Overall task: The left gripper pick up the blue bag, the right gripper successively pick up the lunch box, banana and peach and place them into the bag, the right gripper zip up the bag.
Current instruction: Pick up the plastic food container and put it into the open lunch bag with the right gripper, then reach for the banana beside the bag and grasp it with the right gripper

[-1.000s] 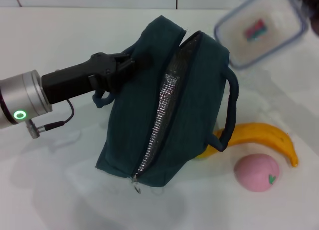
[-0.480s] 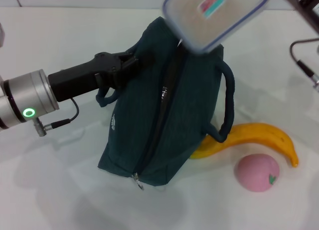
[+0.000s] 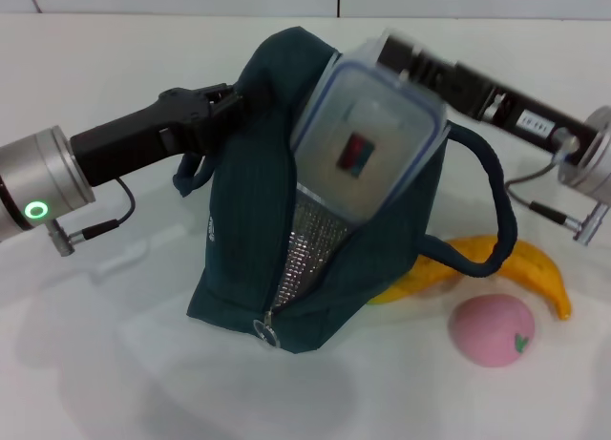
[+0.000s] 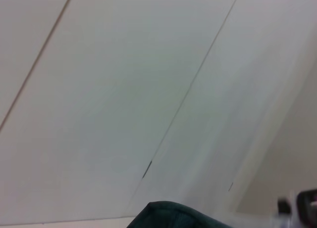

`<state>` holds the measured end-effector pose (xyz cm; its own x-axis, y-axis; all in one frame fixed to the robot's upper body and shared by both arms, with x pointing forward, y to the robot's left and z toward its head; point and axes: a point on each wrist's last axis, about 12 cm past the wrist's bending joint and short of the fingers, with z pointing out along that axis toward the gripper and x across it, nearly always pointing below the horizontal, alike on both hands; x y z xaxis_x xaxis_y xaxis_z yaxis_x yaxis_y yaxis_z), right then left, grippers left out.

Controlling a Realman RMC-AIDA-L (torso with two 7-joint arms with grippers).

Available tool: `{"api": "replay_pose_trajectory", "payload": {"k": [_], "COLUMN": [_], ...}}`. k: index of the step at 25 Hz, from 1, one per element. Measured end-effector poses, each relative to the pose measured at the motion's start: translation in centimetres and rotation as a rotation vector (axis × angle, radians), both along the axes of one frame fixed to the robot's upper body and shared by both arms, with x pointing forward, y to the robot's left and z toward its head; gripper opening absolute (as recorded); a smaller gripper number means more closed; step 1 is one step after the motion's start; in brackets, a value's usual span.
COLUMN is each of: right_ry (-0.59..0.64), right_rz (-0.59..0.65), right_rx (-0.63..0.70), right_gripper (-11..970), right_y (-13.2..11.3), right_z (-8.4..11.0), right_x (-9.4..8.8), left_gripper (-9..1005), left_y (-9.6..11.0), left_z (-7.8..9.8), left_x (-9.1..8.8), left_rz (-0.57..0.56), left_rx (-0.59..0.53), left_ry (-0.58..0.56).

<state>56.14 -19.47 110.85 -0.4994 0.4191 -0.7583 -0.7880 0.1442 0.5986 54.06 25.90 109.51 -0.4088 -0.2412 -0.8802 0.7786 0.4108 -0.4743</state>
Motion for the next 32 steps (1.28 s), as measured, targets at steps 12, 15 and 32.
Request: {"api": "replay_pose_trajectory", "payload": {"k": [12, 15, 32], "right_ry": [-0.012, -0.058, -0.110], "right_rz": [0.074, 0.075, -0.013], "right_rx": [-0.145, -0.161, -0.816], "right_gripper": [179, 184, 807], "right_y": [0.4, -0.3, -11.5], "right_z": [-0.4, 0.1, 4.7], "right_x": [0.4, 0.5, -2.3], "left_gripper": [40, 40, 40], "left_y": [-0.2, -0.2, 1.1], "left_z": [0.0, -0.1, -0.7], "left_x": [-0.1, -0.1, -1.2], "left_rz": [0.001, 0.002, 0.015], "left_rx": [-0.011, -0.012, -0.004], "left_ry": [0.001, 0.001, 0.021]}}
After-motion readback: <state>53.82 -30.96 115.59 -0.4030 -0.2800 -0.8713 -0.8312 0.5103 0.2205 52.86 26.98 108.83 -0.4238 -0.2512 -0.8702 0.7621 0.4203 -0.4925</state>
